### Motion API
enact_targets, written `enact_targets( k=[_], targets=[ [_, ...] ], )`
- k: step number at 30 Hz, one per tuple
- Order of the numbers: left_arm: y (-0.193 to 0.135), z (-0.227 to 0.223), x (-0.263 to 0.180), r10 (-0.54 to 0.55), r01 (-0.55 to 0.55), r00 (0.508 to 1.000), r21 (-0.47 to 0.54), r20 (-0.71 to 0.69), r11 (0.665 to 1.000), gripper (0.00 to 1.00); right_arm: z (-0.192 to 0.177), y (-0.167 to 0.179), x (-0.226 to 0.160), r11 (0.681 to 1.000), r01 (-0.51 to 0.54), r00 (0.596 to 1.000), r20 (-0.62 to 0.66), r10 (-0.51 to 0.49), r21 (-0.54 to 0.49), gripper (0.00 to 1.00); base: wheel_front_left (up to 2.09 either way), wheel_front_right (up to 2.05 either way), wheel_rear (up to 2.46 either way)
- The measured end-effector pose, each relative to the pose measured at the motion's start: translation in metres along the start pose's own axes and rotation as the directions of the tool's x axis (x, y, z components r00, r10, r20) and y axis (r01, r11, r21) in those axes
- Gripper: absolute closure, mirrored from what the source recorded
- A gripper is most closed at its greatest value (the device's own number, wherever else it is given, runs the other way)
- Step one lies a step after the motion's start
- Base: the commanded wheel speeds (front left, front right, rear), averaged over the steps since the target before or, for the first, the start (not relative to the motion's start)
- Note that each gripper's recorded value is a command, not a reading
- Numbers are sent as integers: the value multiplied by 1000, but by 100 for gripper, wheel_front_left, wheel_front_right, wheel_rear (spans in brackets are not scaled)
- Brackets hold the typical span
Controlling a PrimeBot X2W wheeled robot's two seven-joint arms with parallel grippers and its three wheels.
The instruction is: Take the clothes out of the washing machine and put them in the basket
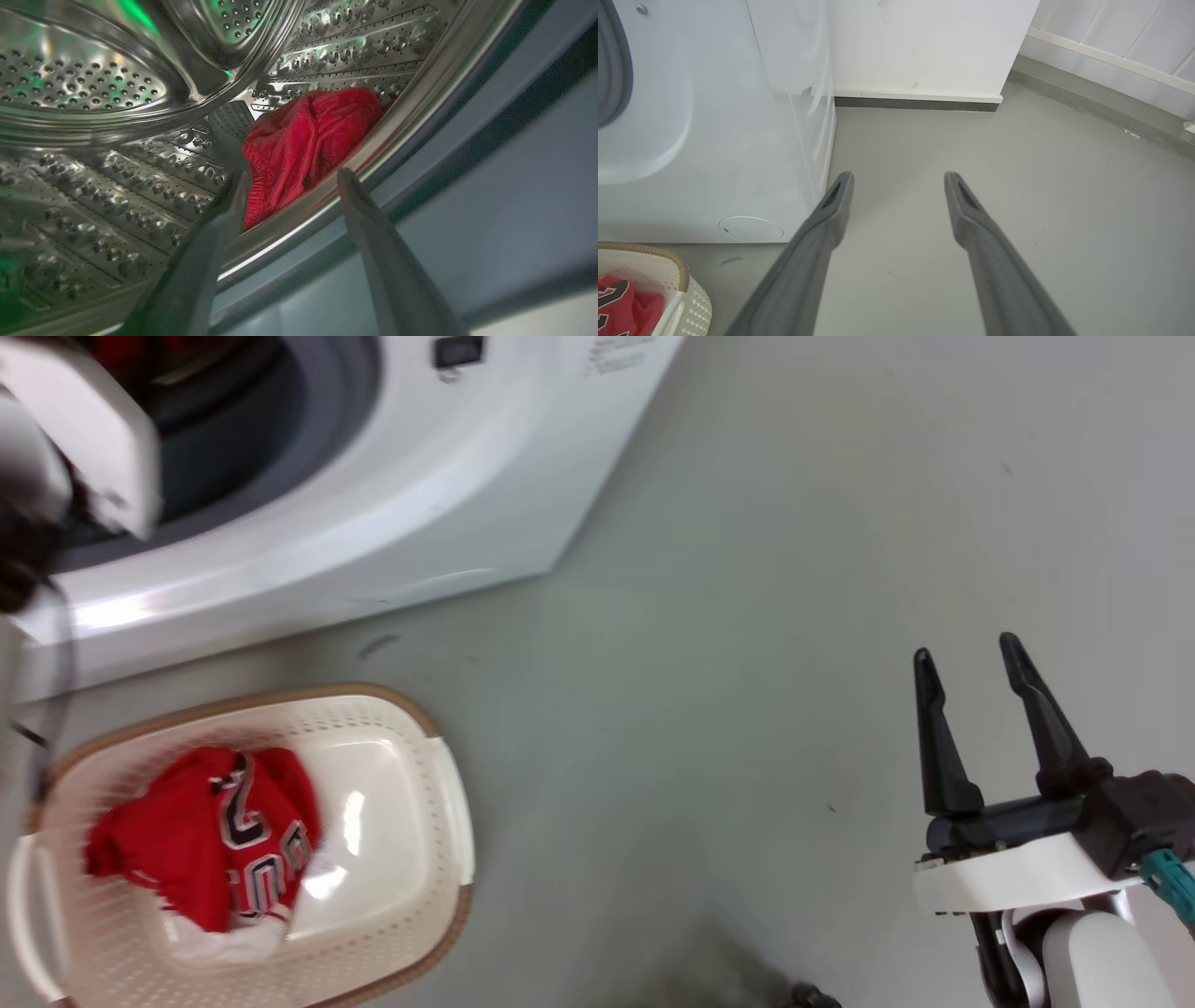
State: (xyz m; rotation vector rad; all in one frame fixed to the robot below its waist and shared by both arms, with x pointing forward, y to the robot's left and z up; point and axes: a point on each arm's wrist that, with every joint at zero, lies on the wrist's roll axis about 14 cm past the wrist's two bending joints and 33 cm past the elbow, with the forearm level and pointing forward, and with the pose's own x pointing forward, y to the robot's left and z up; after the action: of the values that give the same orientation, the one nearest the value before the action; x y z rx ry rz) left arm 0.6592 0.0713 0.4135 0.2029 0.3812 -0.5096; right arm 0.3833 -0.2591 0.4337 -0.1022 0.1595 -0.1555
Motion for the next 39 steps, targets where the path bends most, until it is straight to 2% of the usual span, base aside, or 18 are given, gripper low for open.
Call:
enact_targets(
  k=[2, 4, 11, 14, 19, 27, 28, 29, 34, 39],
  targets=[
    [12, 0, 14, 10, -8, 998, 39, -61, 999, 0, -7, -4, -1, 1000, 14, 1000, -23, -14, 6, 0, 0, 0, 0],
    [20, 0, 29, 14, -10, 994, 37, -111, 999, 0, -11, -8, -2, 1000, 29, 999, -40, -29, 9, 0, 0, 0, 0],
    [15, 4, 80, -23, 24, 976, 0, -219, 1000, 0, -33, -26, -11, 995, 100, 987, -124, -99, 5, 0, 0, 0, 0],
    [15, -12, 97, -21, 23, 959, 1, -284, 1000, 0, -40, -29, -10, 994, 112, 982, -150, -112, -5, 0, 0, 0, 0],
    [15, -47, 112, -22, 9, 918, -35, -395, 999, 0, -49, -31, -10, 993, 122, 977, -175, -122, -10, 0, 0, 0, 0],
    [13, -73, 119, -30, -3, 878, -69, -477, 998, 0, -54, -29, -10, 993, 121, 975, -190, -119, -6, 0, 0, 0, 0],
    [13, -76, 120, -31, -5, 875, -73, -484, 997, 56, -54, -29, -9, 993, 120, 974, -192, -119, -5, 0, 0, 0, 0],
    [13, -77, 120, -32, -5, 872, -74, -488, 997, 100, -55, -29, -9, 993, 119, 974, -194, -118, -6, 0, 0, 0, 0],
    [15, -80, 123, -33, -4, 878, -78, -477, 997, 100, -58, -27, -7, 994, 114, 974, -198, -112, -1, 0, 0, 0, 0],
    [18, -68, 124, -26, -7, 913, -80, -407, 997, 100, -50, -23, 1, 995, 96, 982, -166, -95, 1, 0, 0, 0, 0]
  ],
)
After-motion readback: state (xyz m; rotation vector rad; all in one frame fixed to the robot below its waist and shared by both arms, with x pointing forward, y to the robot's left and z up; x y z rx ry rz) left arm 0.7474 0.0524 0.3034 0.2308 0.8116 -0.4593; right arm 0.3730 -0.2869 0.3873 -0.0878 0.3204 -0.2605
